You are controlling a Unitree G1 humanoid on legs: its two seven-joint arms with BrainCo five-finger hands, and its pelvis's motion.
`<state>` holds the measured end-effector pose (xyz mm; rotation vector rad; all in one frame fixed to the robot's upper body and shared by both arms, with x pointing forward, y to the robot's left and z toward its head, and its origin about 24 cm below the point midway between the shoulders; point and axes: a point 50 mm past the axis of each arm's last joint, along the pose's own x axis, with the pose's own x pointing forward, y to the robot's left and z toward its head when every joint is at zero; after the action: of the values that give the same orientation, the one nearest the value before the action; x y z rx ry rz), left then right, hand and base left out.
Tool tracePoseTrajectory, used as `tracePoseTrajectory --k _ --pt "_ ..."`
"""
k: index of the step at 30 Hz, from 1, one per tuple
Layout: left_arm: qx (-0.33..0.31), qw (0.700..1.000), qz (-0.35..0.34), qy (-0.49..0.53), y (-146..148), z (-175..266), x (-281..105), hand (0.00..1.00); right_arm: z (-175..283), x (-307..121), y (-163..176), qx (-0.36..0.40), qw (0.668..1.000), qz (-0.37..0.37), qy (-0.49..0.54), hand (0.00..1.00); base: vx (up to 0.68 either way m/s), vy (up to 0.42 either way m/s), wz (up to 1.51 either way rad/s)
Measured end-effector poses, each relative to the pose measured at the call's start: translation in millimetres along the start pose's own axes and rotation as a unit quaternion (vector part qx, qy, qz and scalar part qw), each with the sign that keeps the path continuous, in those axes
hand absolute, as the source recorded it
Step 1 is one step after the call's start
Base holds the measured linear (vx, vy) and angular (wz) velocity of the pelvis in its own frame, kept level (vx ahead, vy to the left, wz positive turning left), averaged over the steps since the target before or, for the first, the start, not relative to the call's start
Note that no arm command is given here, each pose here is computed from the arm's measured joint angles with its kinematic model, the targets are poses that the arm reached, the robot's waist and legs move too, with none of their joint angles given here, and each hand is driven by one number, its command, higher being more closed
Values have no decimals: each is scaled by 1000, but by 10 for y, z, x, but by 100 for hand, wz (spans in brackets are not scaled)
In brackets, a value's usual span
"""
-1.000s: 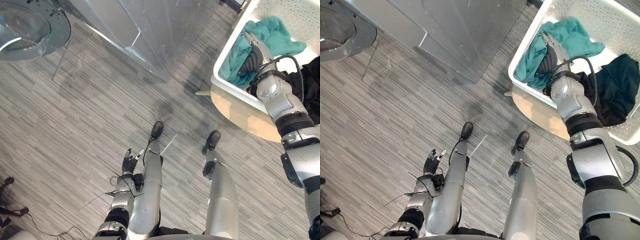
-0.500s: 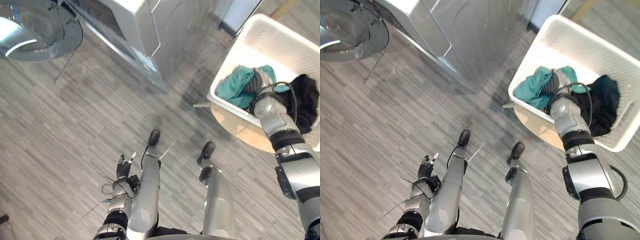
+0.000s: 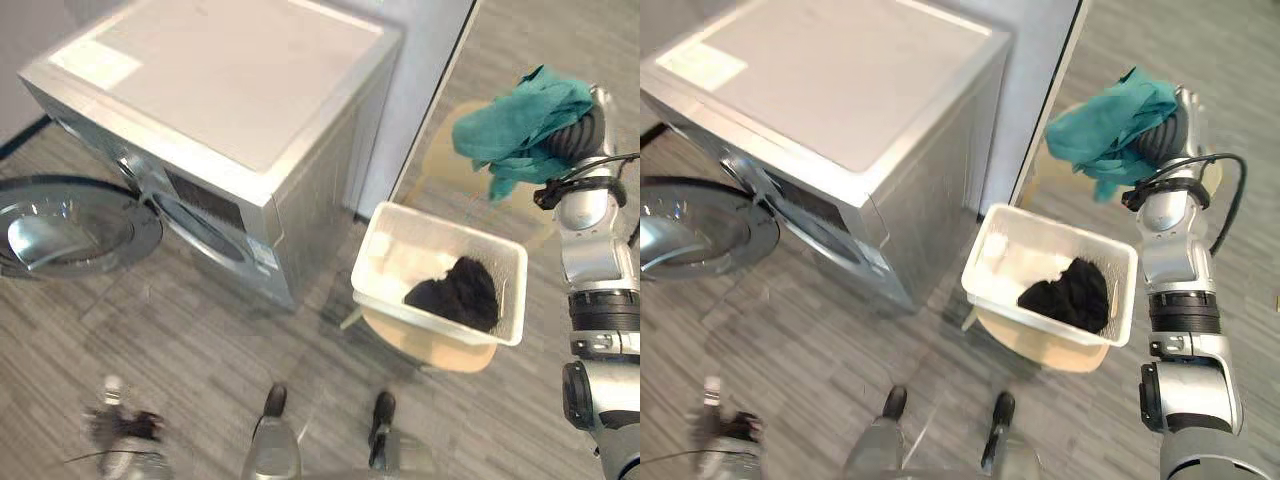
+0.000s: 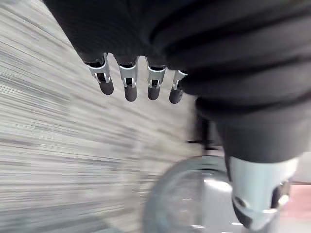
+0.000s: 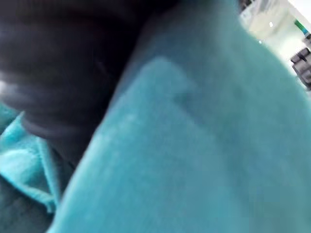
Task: Pick up the laundry basket with both hands and put the clothes into the washing machine.
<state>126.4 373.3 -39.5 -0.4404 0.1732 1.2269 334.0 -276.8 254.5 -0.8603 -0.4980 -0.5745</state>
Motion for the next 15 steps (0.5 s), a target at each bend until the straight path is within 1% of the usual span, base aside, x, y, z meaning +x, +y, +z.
tracePoseTrajectory --k 1,3,4,5,6,7,9,11,12,13,14,15 --pt "-15 997 -12 -80 -117 431 79 0 68 11 -62 0 1000 -15 -17 100 108 34 -2" --pt "-34 983 -31 -179 -313 938 75 0 180 16 -124 3 999 -32 -43 100 74 25 -7" --pt "-48 965 -53 -253 -515 1287 -26 0 258 14 -170 9 997 -43 -64 100 27 20 -22" --pt "-52 942 -74 -324 -705 1566 -207 0 319 10 -195 12 996 -48 -80 100 4 14 -26" --pt "-43 930 -87 -355 -811 1655 -312 0 346 8 -206 14 995 -50 -88 100 7 16 -38" --pt "-22 901 -132 -413 -1091 1759 -550 0 423 -1 -244 20 992 -59 -106 100 21 25 -39" --pt "-20 877 -195 -438 -1386 1762 -786 0 498 -14 -272 26 990 -64 -125 100 -14 30 -44" --pt "-9 835 -309 -455 -1826 1643 -1199 0 587 -41 -260 42 986 -64 -146 100 -61 33 -54" --pt "-6 819 -352 -452 -1969 1580 -1327 0 638 -60 -251 55 984 -64 -156 100 -57 30 -52" --pt "-6 810 -379 -448 -2063 1538 -1412 0 675 -73 -247 61 983 -64 -163 100 -70 25 -66" --pt "-9 783 -443 -436 -2280 1446 -1634 0 756 -108 -224 87 978 -61 -178 100 -84 20 -58" --pt "-14 772 -468 -430 -2363 1408 -1733 0 791 -124 -220 97 976 -62 -185 100 -105 20 -63"
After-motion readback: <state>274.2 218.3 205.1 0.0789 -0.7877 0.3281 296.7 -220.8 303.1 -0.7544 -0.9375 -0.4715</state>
